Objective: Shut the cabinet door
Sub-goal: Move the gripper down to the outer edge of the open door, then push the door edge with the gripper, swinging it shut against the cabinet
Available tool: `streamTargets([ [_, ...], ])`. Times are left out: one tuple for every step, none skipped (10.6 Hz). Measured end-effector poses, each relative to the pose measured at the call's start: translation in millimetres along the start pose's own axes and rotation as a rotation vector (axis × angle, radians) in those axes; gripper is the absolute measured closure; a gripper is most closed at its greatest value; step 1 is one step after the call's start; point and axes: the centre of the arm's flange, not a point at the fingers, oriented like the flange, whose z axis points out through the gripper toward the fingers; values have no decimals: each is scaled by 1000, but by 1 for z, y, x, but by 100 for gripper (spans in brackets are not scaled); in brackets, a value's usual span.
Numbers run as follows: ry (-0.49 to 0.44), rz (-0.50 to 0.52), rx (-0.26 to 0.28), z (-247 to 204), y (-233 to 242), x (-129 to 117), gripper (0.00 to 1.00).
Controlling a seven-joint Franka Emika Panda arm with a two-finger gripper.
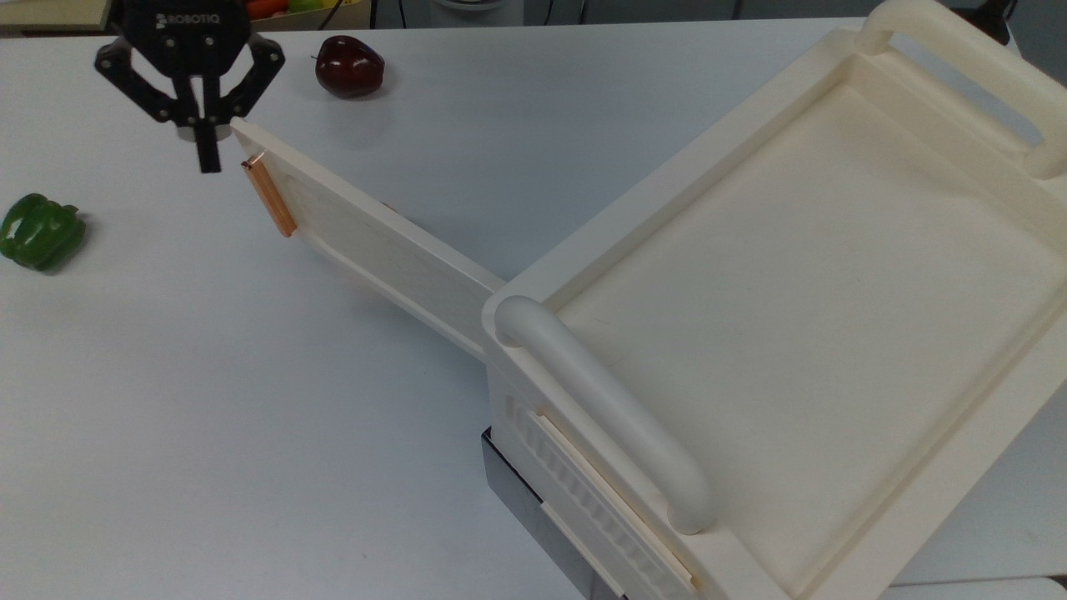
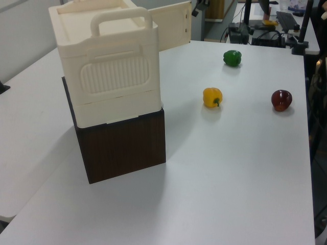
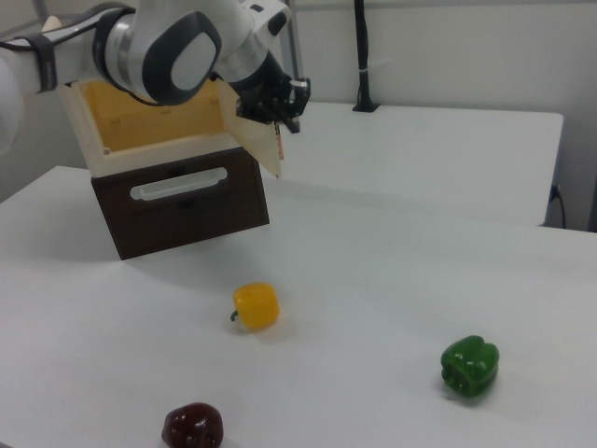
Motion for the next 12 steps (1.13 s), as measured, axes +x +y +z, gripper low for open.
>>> streamTargets([
  [17, -16, -23, 3, 6, -1, 99],
  [26, -24, -38, 8, 10, -2, 99],
  [39, -31, -49, 14, 8, 0, 99],
  [49, -43, -49, 20, 1, 5, 99],
  [51, -55, -43, 23, -8, 9, 99],
  [54, -62, -41, 21, -12, 11, 99],
  [58, -72, -35, 18, -18, 13, 99],
  [61, -85, -23, 14, -28, 13, 99],
  [60, -98, -4, 9, -41, 13, 98],
  [42, -111, 30, 3, -56, 13, 98],
  [22, -119, 79, -6, -71, 13, 98],
  [22, -125, 138, -18, -86, 17, 96],
])
